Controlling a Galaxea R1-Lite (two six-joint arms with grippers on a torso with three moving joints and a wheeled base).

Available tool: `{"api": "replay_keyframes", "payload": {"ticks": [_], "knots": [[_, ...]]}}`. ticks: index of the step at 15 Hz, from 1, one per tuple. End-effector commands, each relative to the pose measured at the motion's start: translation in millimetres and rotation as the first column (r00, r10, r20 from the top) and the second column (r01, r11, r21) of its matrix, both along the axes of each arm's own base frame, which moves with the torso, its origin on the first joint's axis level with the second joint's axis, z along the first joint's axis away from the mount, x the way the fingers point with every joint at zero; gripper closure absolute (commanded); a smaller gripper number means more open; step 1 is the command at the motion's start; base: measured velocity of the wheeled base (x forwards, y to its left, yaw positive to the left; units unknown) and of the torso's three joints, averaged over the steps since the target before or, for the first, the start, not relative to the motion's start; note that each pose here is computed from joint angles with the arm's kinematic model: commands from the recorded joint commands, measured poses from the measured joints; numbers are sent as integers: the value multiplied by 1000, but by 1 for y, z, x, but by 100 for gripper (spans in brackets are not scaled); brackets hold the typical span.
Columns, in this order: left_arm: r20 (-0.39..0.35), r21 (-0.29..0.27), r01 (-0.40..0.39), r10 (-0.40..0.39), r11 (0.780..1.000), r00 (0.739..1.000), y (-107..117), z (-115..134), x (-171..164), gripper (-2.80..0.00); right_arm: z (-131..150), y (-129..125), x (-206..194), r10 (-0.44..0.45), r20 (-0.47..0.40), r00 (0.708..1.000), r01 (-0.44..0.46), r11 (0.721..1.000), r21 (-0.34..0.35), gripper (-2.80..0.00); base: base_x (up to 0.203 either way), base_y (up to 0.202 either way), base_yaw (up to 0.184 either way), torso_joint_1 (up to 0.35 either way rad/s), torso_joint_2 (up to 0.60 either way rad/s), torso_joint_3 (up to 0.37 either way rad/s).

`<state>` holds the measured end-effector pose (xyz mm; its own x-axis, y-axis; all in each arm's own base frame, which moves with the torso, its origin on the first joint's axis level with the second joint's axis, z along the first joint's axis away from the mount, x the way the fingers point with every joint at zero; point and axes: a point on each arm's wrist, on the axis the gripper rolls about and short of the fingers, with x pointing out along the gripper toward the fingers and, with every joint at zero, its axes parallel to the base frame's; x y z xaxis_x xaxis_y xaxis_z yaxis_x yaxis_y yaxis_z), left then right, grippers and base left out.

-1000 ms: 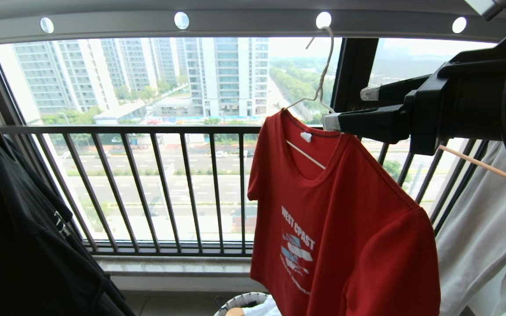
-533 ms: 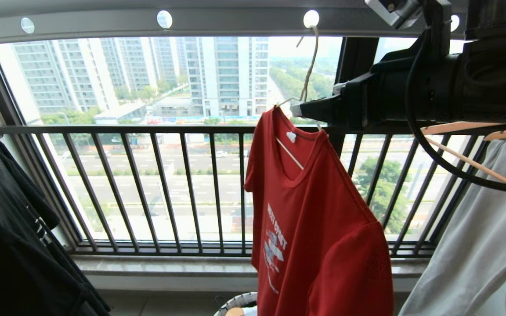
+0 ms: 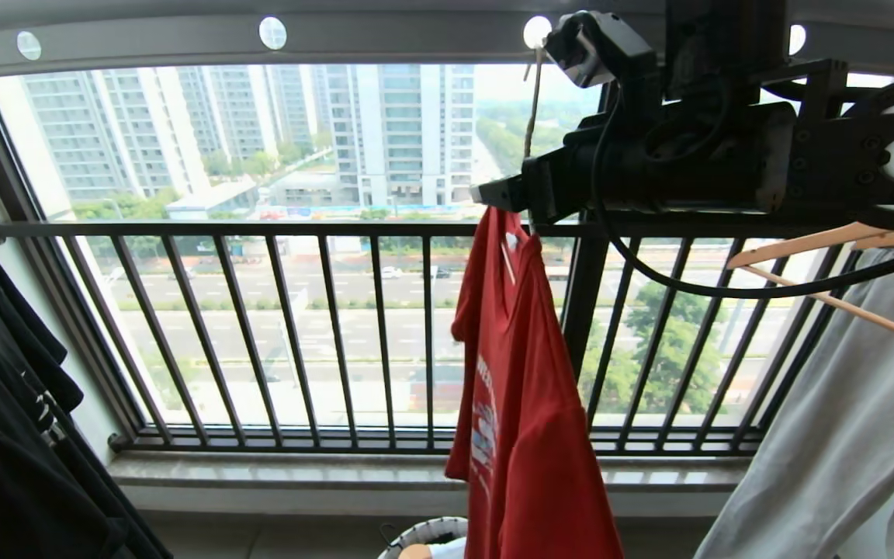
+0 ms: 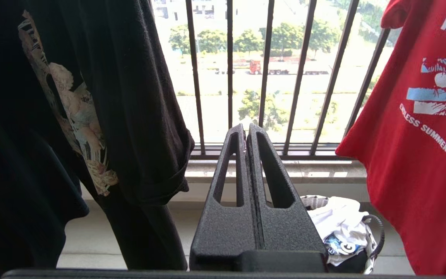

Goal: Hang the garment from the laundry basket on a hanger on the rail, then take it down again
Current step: Take the clothes off the clothes rack

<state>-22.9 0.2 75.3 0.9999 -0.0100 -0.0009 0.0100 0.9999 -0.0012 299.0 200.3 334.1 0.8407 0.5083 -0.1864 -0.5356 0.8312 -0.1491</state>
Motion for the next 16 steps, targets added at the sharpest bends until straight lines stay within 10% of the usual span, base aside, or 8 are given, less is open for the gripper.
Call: {"api": "replay_keyframes", "payload": {"ticks": [1, 16], "knots": [[-1, 0, 1, -1, 1000, 1000, 0, 0, 0, 0, -7, 5, 7, 2, -12, 1000, -2, 1000, -18, 0, 0, 0, 0, 0, 0, 0], [-1, 0, -1, 1, 1000, 1000, 0, 0, 0, 0, -3, -2, 3, -23, -6, 1000, 23, 1000, -7, 0, 0, 0, 0, 0, 0, 0]]}}
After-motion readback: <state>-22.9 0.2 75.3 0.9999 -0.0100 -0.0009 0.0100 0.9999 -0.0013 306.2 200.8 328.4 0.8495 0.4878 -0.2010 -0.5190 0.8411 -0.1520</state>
